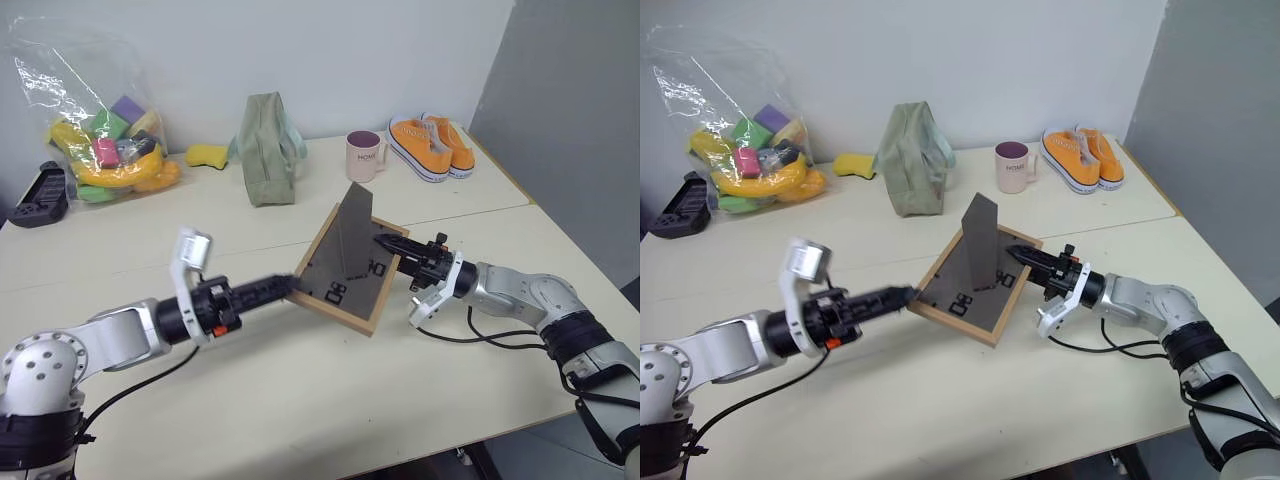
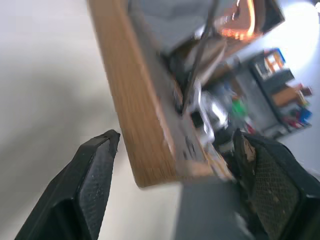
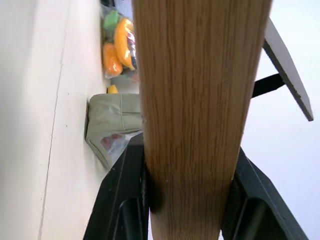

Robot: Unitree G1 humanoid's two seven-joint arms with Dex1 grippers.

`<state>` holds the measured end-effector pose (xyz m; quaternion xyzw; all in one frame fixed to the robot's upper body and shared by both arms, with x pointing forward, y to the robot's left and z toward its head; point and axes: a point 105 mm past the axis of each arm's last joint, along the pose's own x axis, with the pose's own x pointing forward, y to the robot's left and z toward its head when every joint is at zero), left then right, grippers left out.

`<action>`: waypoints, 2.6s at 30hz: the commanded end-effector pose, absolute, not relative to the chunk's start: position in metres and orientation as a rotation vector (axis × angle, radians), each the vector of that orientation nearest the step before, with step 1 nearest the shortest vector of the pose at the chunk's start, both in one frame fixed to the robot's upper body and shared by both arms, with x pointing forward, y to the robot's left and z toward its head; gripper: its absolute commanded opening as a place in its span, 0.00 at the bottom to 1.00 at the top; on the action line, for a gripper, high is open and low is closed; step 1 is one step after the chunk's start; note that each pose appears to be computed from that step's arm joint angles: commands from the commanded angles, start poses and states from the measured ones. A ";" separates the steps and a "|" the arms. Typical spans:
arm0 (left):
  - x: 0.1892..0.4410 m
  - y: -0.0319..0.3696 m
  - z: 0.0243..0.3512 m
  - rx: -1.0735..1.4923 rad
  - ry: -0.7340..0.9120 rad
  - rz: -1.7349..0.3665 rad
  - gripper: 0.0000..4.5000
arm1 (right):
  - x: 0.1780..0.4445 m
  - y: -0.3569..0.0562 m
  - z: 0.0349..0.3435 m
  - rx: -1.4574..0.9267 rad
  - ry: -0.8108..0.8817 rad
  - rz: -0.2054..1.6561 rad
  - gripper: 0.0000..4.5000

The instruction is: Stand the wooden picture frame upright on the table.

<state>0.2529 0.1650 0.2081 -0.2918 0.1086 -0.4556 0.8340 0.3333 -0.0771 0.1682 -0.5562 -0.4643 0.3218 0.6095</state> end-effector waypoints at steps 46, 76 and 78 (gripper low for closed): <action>0.185 0.187 0.207 -0.174 0.033 -0.816 0.86 | 0.323 -0.001 0.082 0.353 0.139 1.410 0.31; 0.195 0.188 0.212 -0.193 0.037 -0.827 0.86 | 0.303 -0.007 0.078 0.250 0.159 1.479 0.31; 0.195 0.188 0.211 -0.194 0.040 -0.828 0.86 | 0.303 -0.007 0.079 0.259 0.158 1.478 0.38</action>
